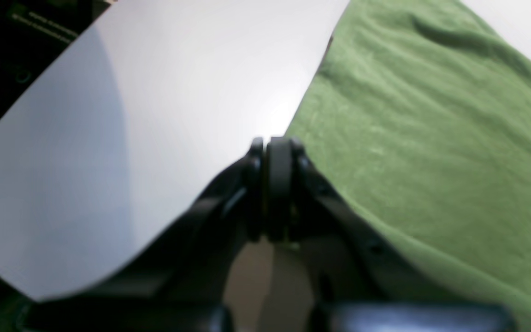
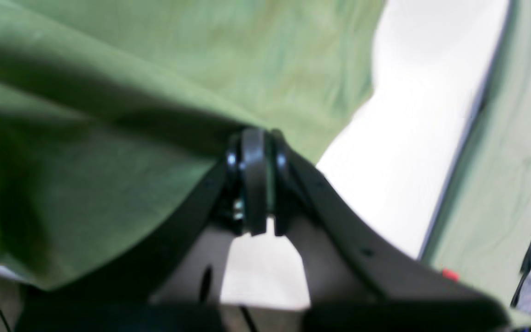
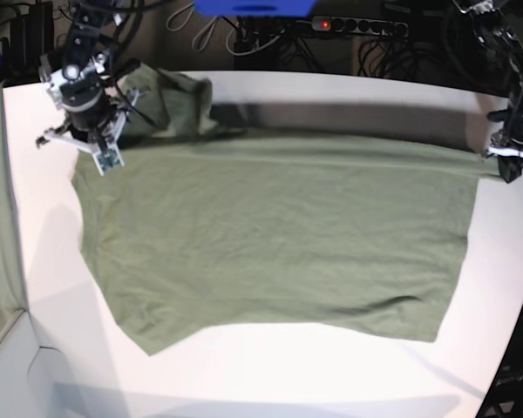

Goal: Layout the t-shirt on the table in an organized manner, then fold the t-shirt properly
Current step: 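Lift the collar-side edge with both grippers and fold it toward the hem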

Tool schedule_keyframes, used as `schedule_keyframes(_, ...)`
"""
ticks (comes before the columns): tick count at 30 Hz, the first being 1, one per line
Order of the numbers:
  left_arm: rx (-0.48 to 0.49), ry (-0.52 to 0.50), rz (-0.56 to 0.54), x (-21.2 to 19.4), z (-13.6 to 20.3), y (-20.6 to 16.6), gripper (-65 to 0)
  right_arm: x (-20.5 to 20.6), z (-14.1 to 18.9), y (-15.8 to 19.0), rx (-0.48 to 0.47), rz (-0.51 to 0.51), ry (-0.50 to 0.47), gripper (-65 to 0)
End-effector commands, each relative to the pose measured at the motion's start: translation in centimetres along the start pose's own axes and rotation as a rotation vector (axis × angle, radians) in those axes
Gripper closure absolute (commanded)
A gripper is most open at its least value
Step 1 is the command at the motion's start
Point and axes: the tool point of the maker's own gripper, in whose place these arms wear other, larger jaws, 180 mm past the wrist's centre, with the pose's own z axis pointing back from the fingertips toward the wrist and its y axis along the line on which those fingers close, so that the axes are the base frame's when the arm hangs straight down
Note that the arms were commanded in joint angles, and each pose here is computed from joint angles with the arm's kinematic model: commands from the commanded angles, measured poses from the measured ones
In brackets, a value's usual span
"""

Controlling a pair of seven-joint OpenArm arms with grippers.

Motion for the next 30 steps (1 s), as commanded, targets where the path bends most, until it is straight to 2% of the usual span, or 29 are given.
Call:
schedule_keyframes(1, -0.005, -0.076, -0.009, 2.6, -0.2, -0.1, 0.0, 1.3, 0.1, -1.0, -0.027, -0.001, -0.041, 0.0)
schedule_keyframes(6, -0.012, -0.092, 0.006, 3.3, -0.8, -0.5, 0.0, 3.3, -1.1, -1.6, -0.032, -0.017, -0.078, 0.0)
schedule_keyframes(16, -0.025, -0.075, 0.124, 3.2, -4.7, -0.7, 0.0, 6.1, -4.5, -2.3, -0.001, -0.045, -0.111, 0.0)
schedule_keyframes(22, -0.042, -0.044, 0.036, 3.7, -7.3, -3.1, 0.0, 6.9, -6.2, -2.3, 0.026, -0.055, -0.108, 0.0)
schedule_keyframes(30, -0.052, -0.055, 0.054, 5.0, -8.8, -4.0, 0.0, 8.7, -7.8, -3.4, 0.031, -0.058, -0.124, 0.0)
